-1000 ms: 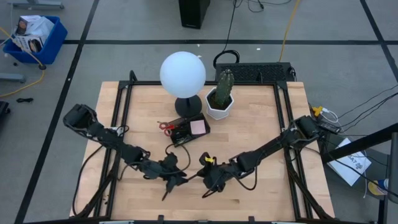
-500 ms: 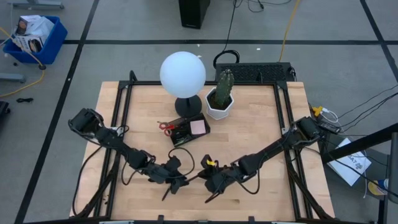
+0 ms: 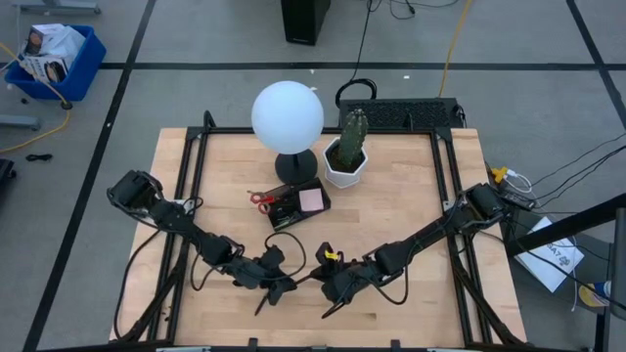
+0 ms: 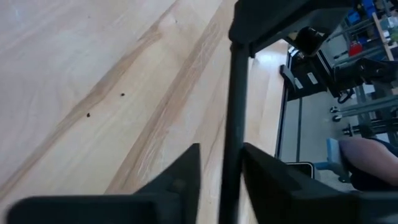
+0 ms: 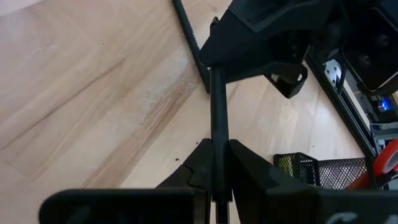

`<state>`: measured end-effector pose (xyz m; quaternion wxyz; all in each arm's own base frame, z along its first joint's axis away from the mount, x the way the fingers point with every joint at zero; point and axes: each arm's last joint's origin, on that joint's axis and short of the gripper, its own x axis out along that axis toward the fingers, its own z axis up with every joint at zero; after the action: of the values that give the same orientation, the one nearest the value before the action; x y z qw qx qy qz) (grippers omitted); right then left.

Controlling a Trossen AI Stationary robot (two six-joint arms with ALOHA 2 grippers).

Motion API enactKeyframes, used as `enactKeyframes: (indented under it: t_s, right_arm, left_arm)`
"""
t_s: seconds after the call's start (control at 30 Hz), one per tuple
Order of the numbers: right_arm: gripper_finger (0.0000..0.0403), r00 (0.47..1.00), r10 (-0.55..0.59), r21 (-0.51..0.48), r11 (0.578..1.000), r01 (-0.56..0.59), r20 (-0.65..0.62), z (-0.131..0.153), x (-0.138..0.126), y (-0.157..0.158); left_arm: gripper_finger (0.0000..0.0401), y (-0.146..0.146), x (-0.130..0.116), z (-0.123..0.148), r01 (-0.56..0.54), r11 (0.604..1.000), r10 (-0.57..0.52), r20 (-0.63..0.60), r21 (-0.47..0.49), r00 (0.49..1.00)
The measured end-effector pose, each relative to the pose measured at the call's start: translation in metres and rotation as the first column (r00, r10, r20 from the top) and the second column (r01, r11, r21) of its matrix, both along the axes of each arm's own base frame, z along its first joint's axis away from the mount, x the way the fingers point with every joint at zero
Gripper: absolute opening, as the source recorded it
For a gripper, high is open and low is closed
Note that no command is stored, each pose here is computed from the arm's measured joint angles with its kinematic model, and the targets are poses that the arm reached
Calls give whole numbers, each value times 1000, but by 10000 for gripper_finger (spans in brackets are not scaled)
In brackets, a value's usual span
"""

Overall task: Pick and place office supplies into organizer
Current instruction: Put the right black pen into the desk organizer

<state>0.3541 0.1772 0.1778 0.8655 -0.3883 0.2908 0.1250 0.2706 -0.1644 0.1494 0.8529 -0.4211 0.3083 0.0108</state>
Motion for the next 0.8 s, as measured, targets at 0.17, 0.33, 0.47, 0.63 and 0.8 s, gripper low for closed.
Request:
enactKeyframes:
  t_s: [0.17,0.33,0.47,0.63,0.8]
  right_arm:
    - [27,1000,-8,2,1000,8,-6,-1,0,-1]
    - [39,1000,-26,25,999,26,-5,-1,0,-1]
    - [83,996,-93,13,996,93,18,0,0,-2]
    - [135,988,-146,-47,988,148,54,11,-9,1]
    - [164,984,-157,25,988,155,89,37,-24,7]
  left_arm:
    - [40,0,0,1,14,999,-15,14,30,1000]
    - [35,0,1,1,21,998,-22,30,58,999]
    - [46,1,1,2,-27,996,23,53,83,998]
    - [37,0,0,3,-38,990,27,81,136,996]
    - [37,-3,-1,5,-76,973,46,139,218,989]
